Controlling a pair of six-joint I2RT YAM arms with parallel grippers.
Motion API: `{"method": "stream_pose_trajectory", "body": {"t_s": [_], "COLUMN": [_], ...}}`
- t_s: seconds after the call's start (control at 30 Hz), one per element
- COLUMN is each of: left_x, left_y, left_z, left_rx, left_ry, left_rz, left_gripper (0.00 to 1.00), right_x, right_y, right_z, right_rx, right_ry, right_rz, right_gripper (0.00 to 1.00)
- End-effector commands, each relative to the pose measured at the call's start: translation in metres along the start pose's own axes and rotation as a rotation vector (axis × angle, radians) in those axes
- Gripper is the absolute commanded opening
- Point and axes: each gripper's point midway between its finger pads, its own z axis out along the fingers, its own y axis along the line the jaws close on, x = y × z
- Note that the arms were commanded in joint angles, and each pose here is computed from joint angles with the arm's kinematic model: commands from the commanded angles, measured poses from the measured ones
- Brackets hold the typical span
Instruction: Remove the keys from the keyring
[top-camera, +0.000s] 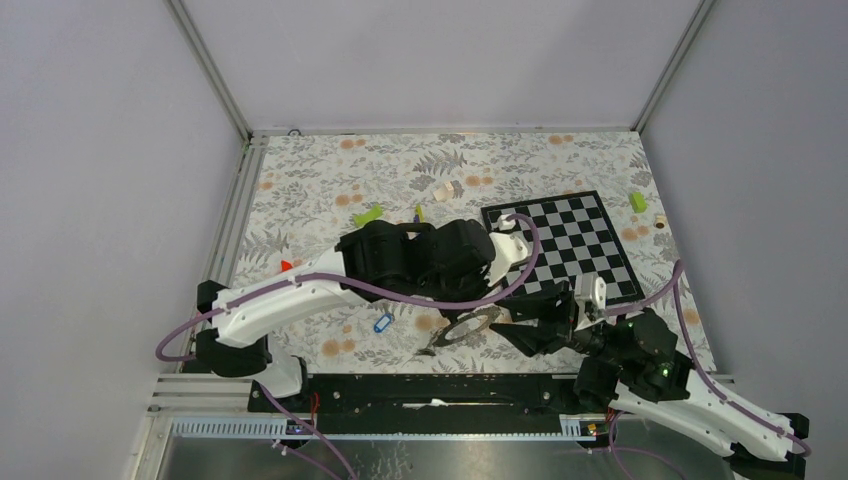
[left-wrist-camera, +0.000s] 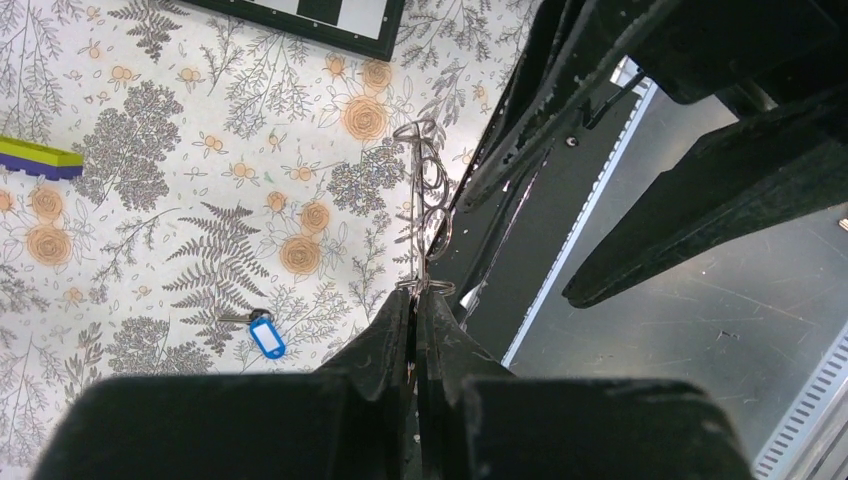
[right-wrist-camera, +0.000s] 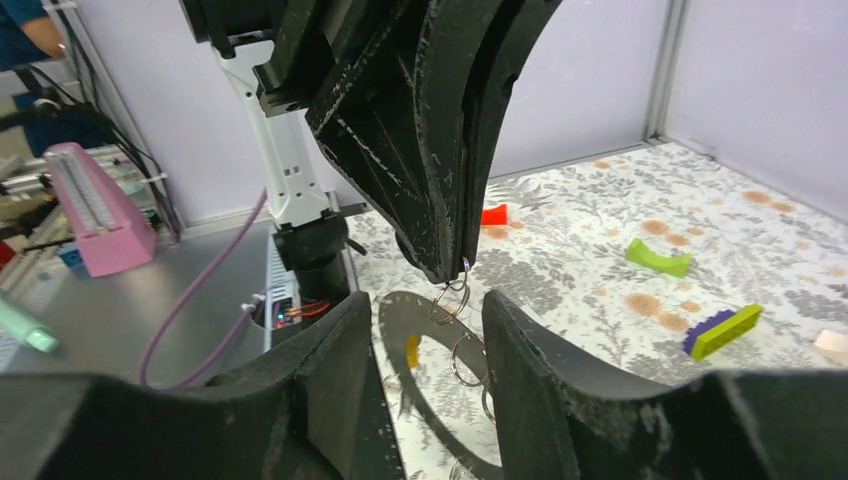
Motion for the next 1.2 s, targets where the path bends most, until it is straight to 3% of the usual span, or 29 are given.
{"method": "stream_pose_trajectory", "body": {"t_s": [0.0, 0.43, 1.17], "left_x": [-0.025, -0.030, -0.034], "left_y": [0.008, 0.011, 0.012], "left_z": [-0.009, -0.009, -0.005], "left_rx": [-0.051, -0.054, -0.048], "left_ry": [-0.086, -0.090, -0.095], "left_rz": [-0.084, -0.119, -0.133], "left_gripper": [0.00, 0.00, 0.00], "right_x": [-0.016, -0.005, 0.016], "right_y": [-0.009, -0.018, -0.014], "right_z": [0.003, 0.016, 0.019], "right_rx": [0.040, 0.068, 0.037], "right_ry": [-0.026, -0.013, 0.034], "right_rz": [-0.095, -0.096, -0.042], "right_gripper": [0.49, 0.31, 0.37]}}
